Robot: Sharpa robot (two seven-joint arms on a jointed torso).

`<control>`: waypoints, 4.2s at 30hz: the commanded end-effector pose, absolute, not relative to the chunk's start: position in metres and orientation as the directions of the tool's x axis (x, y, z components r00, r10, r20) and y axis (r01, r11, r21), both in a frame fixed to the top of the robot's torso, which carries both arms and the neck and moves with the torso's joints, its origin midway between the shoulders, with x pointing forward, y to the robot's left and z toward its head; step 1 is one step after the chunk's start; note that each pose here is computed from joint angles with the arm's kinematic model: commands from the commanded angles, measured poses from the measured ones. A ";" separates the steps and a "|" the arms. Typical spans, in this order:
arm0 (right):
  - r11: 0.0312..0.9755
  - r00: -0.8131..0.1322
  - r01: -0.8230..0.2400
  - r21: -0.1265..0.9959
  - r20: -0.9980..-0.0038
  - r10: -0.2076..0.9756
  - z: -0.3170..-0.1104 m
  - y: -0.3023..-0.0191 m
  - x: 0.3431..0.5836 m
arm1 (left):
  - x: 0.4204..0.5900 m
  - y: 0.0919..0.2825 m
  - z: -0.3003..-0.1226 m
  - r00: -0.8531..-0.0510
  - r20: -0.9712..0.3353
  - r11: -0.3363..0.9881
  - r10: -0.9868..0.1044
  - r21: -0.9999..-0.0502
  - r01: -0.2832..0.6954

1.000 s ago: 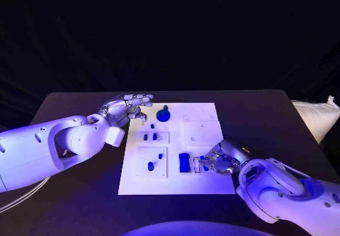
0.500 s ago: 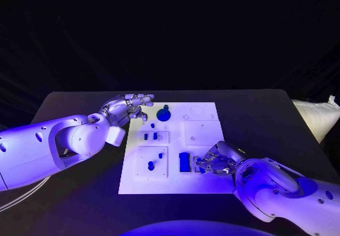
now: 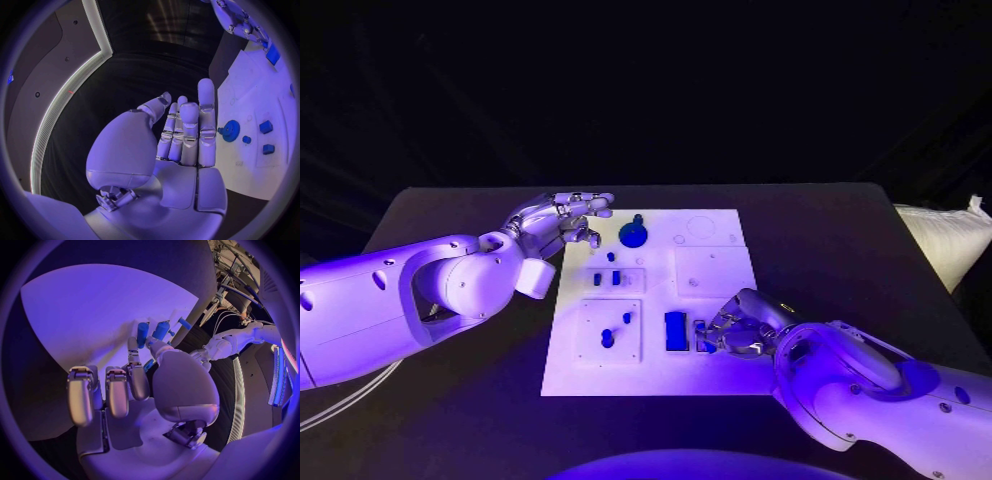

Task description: Assemble the parts on the task board

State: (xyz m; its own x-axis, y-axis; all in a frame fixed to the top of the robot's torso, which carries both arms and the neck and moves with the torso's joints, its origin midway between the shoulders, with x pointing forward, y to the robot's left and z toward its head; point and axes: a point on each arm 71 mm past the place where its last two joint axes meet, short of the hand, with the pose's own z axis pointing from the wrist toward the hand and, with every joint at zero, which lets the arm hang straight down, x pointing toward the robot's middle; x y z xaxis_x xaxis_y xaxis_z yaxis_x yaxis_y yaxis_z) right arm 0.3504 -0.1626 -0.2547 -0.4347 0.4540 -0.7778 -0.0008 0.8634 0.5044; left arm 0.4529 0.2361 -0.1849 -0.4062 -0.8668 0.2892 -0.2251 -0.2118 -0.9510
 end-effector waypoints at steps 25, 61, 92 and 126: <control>0.887 -0.454 -0.023 0.462 -0.795 0.402 -0.257 -0.158 0.351 | 0.451 0.234 -0.183 -0.430 0.296 -0.217 -0.853 -0.950 -0.224; 0.605 -0.348 -0.147 0.782 -0.614 0.709 -0.223 -0.192 0.383 | 0.460 0.236 -0.187 -0.407 0.306 -0.237 -0.861 -0.948 -0.211; 0.034 -0.254 0.030 0.999 -0.025 0.967 -0.241 -0.229 0.516 | 0.505 0.245 -0.242 -0.166 0.277 -0.266 -0.946 -0.960 -0.086; -0.010 -0.017 0.001 1.000 0.010 1.000 -0.224 -0.192 0.462 | 0.462 0.192 -0.224 -0.017 0.010 -0.010 -1.000 -1.000 -0.001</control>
State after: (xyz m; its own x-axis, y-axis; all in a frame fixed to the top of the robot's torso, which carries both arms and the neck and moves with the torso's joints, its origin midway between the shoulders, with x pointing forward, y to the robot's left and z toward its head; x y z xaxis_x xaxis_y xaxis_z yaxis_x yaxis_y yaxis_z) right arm 0.4621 -0.1911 -0.2259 -0.0437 0.9990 0.0134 0.0230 -0.0125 0.9997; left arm 0.4620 0.1910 -0.2280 -0.0483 -0.9971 0.0587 -0.0503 -0.0563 -0.9971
